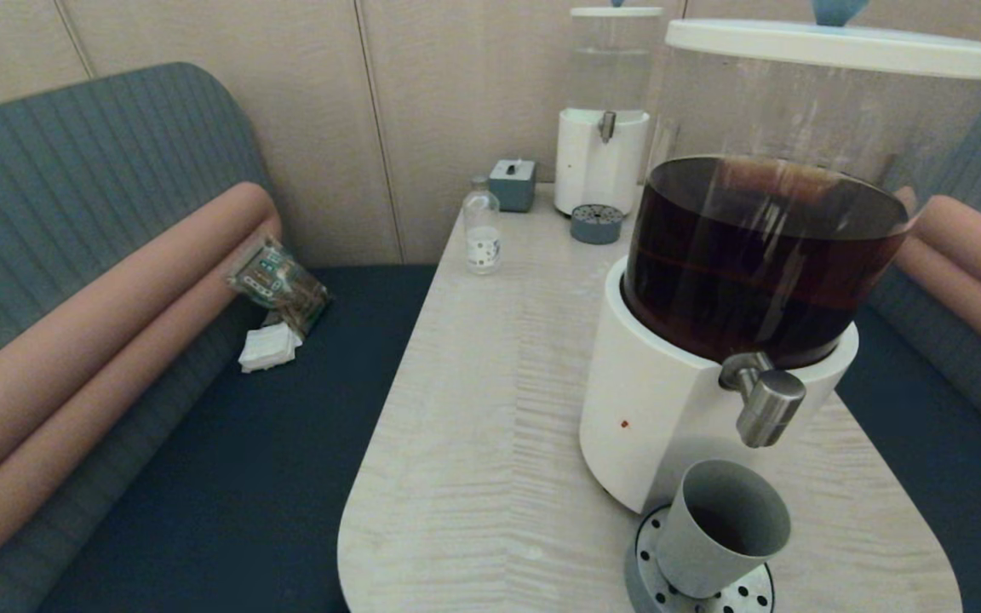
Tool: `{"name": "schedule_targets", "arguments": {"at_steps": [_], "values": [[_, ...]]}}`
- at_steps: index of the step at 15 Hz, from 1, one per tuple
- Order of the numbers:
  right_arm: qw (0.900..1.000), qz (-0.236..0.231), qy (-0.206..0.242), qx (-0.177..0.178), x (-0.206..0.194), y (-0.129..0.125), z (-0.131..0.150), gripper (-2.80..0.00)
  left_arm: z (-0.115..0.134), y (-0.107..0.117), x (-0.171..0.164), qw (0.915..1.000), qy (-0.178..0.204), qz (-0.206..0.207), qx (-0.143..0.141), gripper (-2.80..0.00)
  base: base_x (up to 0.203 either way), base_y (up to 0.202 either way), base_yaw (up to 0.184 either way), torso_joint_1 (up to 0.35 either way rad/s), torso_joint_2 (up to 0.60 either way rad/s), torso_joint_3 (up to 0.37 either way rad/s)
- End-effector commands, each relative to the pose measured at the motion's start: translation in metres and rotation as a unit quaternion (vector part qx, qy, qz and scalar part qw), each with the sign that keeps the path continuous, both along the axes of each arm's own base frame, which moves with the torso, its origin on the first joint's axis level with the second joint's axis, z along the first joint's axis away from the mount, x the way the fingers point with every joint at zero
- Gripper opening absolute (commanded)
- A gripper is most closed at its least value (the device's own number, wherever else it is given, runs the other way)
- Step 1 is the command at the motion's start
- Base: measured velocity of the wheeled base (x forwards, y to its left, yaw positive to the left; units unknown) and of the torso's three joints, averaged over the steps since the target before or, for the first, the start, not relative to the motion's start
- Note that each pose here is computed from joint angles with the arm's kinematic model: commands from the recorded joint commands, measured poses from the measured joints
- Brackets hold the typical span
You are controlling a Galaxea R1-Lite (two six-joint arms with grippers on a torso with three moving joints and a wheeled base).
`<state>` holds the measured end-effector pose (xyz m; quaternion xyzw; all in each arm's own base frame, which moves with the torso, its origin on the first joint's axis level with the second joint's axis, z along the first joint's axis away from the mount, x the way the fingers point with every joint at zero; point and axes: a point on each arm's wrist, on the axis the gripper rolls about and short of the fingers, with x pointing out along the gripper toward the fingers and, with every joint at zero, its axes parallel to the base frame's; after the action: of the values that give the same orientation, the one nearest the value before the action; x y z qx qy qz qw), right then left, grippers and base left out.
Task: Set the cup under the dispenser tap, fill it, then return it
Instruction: Turn on the faucet
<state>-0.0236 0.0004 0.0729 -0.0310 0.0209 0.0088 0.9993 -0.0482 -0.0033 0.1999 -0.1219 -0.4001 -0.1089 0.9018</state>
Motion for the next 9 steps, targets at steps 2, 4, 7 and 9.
{"name": "schedule_targets", "arguments": {"at_steps": [2,4,7,9], "values": [[1.000,0.000,-0.002,0.000,0.000,0.000,0.000,-2.80,-0.011,0.000,-0.016,0.9994,-0.014,0.021,0.024,-2.80,0.000,0.000,0.000,0.000,0.00,0.000],[1.000,0.001,-0.003,0.000,0.000,0.000,0.000,-2.80,-0.027,-0.001,-0.016,0.9955,0.032,0.057,0.069,-2.80,0.000,0.000,0.000,0.000,0.00,0.000],[1.000,0.000,-0.003,0.000,0.000,0.000,0.000,-2.80,-0.054,-0.001,0.002,0.9796,0.104,0.086,0.149,-2.80,0.000,0.000,0.000,0.000,0.00,0.000],[1.000,0.000,-0.002,0.000,0.000,0.000,0.000,-2.80,-0.082,-0.001,0.016,0.9664,0.186,0.071,0.162,-2.80,0.000,0.000,0.000,0.000,0.00,0.000]]}}
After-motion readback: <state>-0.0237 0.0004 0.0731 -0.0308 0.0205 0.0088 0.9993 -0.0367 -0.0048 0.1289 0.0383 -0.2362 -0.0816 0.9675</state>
